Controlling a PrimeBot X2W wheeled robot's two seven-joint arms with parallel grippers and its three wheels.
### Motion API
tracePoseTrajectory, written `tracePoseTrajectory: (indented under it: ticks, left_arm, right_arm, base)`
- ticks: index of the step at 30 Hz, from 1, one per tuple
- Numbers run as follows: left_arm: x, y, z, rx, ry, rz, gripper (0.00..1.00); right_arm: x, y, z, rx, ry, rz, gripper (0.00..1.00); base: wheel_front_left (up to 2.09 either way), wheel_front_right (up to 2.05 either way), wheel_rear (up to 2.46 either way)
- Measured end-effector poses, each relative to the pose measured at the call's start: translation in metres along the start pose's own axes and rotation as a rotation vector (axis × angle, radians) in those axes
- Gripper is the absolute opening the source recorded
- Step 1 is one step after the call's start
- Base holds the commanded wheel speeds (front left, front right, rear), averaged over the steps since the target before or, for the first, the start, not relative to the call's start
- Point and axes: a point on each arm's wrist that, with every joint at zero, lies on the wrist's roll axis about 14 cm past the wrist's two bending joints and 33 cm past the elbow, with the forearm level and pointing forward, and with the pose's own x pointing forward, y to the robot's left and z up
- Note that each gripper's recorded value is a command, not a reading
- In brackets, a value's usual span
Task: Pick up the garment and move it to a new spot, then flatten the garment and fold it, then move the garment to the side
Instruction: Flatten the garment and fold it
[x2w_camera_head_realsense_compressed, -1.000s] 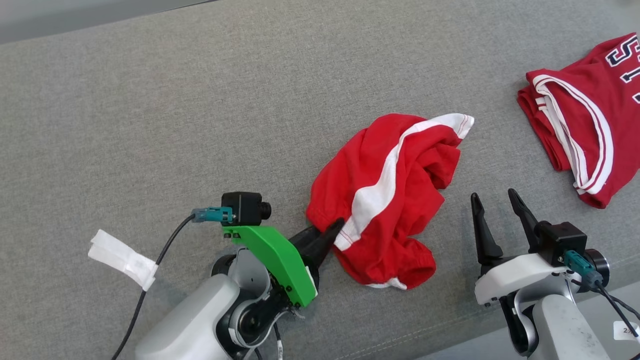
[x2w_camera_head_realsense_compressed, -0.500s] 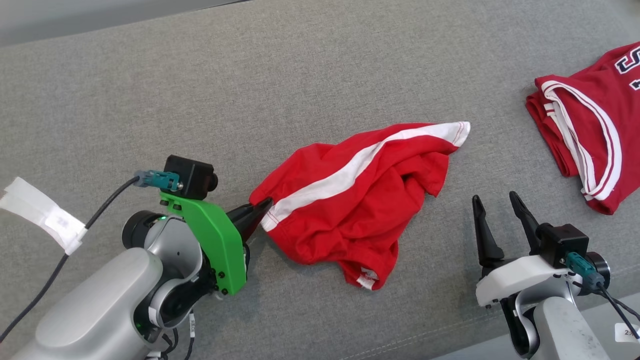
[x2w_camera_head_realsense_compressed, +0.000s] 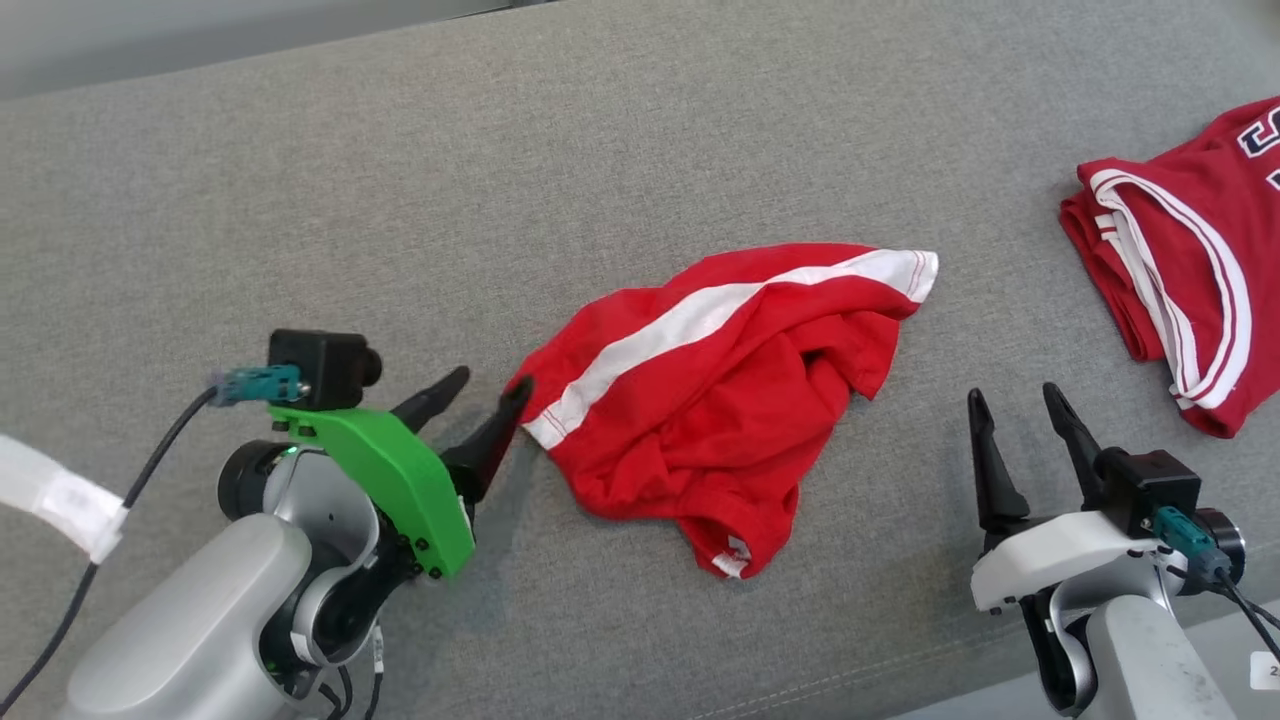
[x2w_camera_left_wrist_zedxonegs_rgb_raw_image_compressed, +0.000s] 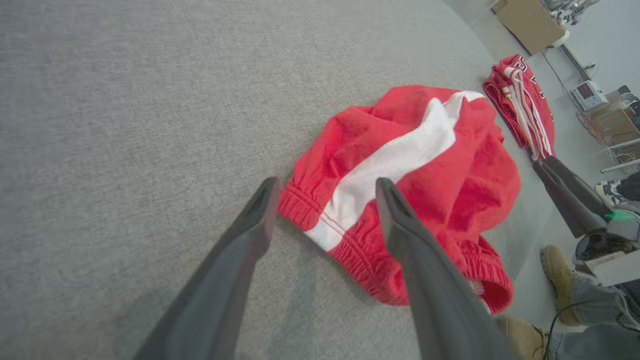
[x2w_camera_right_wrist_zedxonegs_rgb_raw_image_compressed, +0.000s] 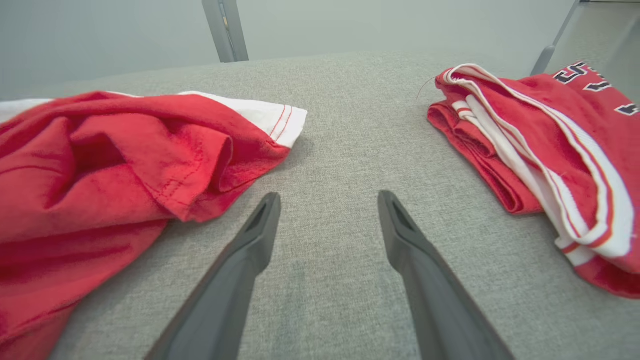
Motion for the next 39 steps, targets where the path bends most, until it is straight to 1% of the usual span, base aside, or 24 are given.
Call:
tracePoseTrajectory:
  ticks: [3,6,8,10,13,17,20,23,28,33,36,39]
  left_arm:
    - [-0.011,0.017,0.016,0.008,-0.119,0.079,1.00]
    - [-0.029,0.032,0.028,-0.033,-0.250,0.150,1.00]
    - [-0.048,0.052,0.030,-0.043,-0.330,0.234,1.00]
    - [-0.072,0.075,0.029,-0.053,-0.403,0.333,1.00]
    - [-0.103,0.094,0.015,-0.042,-0.448,0.429,1.00]
    - [-0.141,0.108,-0.002,0.025,-0.461,0.533,1.00]
    - [-0.166,0.110,0.000,0.078,-0.522,0.594,1.00]
    - [-0.186,0.107,-0.010,0.157,-0.535,0.642,1.00]
    - [-0.193,0.080,-0.027,0.149,-0.578,0.582,1.00]
    - [-0.214,0.077,-0.036,0.160,-0.618,0.602,1.00]
    - [-0.220,0.077,-0.046,0.156,-0.616,0.607,1.00]
    - [-0.226,0.081,-0.041,0.168,-0.639,0.620,1.00]
  right_arm:
    - [0.000,-0.006,0.006,-0.012,-0.018,-0.012,1.00]
    - [0.001,-0.011,0.015,-0.033,-0.044,-0.016,1.00]
    - [0.002,-0.011,0.021,-0.045,-0.061,-0.010,1.00]
    - [0.001,-0.008,0.026,-0.047,-0.078,0.000,1.00]
    - [0.003,-0.002,0.036,-0.053,-0.108,0.022,1.00]
    - [0.002,0.010,0.041,-0.067,-0.125,0.064,1.00]
    - [0.003,0.021,0.044,-0.072,-0.136,0.100,1.00]
    - [0.003,0.033,0.049,-0.075,-0.150,0.138,1.00]
    - [-0.004,0.046,0.059,-0.076,-0.183,0.176,1.00]
    - [-0.018,0.053,0.060,-0.073,-0.192,0.197,1.00]
    - [-0.025,0.049,0.061,-0.072,-0.197,0.187,1.00]
    - [-0.031,0.042,0.062,-0.072,-0.203,0.167,1.00]
  base:
    - [0.00,0.00,0.00]
    - [0.00,0.00,0.00]
    - [0.00,0.00,0.00]
    - [0.00,0.00,0.00]
    - [0.00,0.00,0.00]
    - [0.00,0.00,0.00]
    - [0.00,0.00,0.00]
    - [0.00,0.00,0.00]
    - [0.00,0.00,0.00]
    - [0.00,0.00,0.00]
    - [0.00,0.00,0.00]
    - [0.00,0.00,0.00]
